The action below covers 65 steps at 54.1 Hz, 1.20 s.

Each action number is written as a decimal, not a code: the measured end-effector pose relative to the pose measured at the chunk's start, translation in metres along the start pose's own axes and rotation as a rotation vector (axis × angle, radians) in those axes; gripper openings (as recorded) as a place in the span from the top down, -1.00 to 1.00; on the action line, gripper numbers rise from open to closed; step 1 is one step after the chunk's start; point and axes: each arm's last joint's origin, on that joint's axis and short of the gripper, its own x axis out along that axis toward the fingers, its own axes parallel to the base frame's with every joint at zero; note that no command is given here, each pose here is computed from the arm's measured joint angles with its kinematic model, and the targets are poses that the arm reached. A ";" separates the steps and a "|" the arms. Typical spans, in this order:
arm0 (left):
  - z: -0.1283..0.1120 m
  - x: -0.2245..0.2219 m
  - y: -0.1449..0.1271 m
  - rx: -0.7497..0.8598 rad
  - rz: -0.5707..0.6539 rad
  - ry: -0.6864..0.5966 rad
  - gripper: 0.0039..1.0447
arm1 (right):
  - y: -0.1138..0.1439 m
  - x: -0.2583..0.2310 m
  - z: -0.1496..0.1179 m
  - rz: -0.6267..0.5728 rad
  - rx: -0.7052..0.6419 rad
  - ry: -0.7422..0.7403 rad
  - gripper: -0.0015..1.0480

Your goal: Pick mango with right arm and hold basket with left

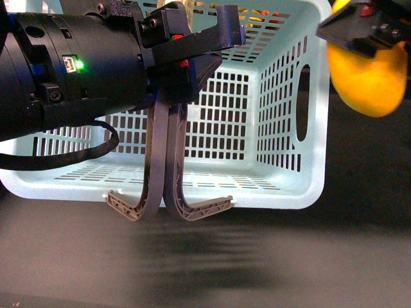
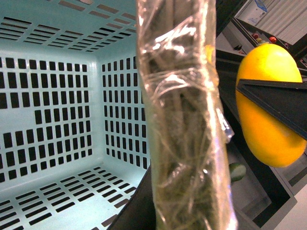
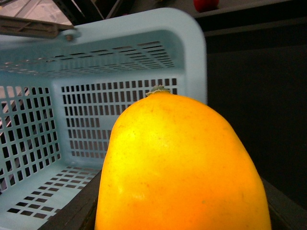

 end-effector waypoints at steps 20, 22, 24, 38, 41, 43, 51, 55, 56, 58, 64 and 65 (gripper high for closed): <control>0.000 0.000 0.000 0.000 0.000 0.000 0.84 | 0.033 0.056 -0.014 -0.025 -0.004 0.031 -0.13; 0.000 0.000 0.000 0.000 0.000 0.000 0.84 | 0.033 0.060 -0.017 -0.031 -0.005 0.036 -0.13; 0.000 0.000 0.000 0.000 0.000 0.000 0.84 | 0.034 0.064 -0.019 -0.037 -0.005 0.036 -0.13; 0.000 0.000 0.000 0.000 0.000 0.000 0.84 | 0.032 0.080 -0.024 -0.059 0.023 0.002 -0.67; 0.000 0.000 0.000 0.000 0.000 0.000 0.84 | 0.032 0.081 -0.023 -0.058 0.032 -0.007 -0.80; 0.000 0.000 0.000 -0.001 -0.003 0.002 0.84 | 0.033 0.080 -0.022 -0.054 0.037 -0.018 -0.88; -0.002 0.001 0.000 -0.003 0.003 0.010 0.84 | 0.034 0.069 -0.016 -0.050 0.063 -0.067 -0.84; -0.002 0.001 0.001 -0.002 0.007 0.008 0.84 | 0.035 0.054 -0.011 -0.063 0.066 -0.106 -0.85; -0.002 0.001 0.001 -0.002 0.007 0.008 0.84 | 0.035 0.049 -0.009 -0.070 0.066 -0.119 -0.85; -0.002 0.001 0.001 -0.003 0.006 0.008 0.84 | 0.035 0.038 -0.005 -0.094 0.063 -0.148 -0.85; -0.002 0.001 0.001 -0.003 0.008 0.008 0.84 | 0.037 0.010 0.000 -0.131 0.055 -0.204 -0.85; -0.002 0.001 0.001 -0.003 0.007 0.008 0.84 | 0.037 0.007 0.001 -0.136 0.054 -0.208 -0.85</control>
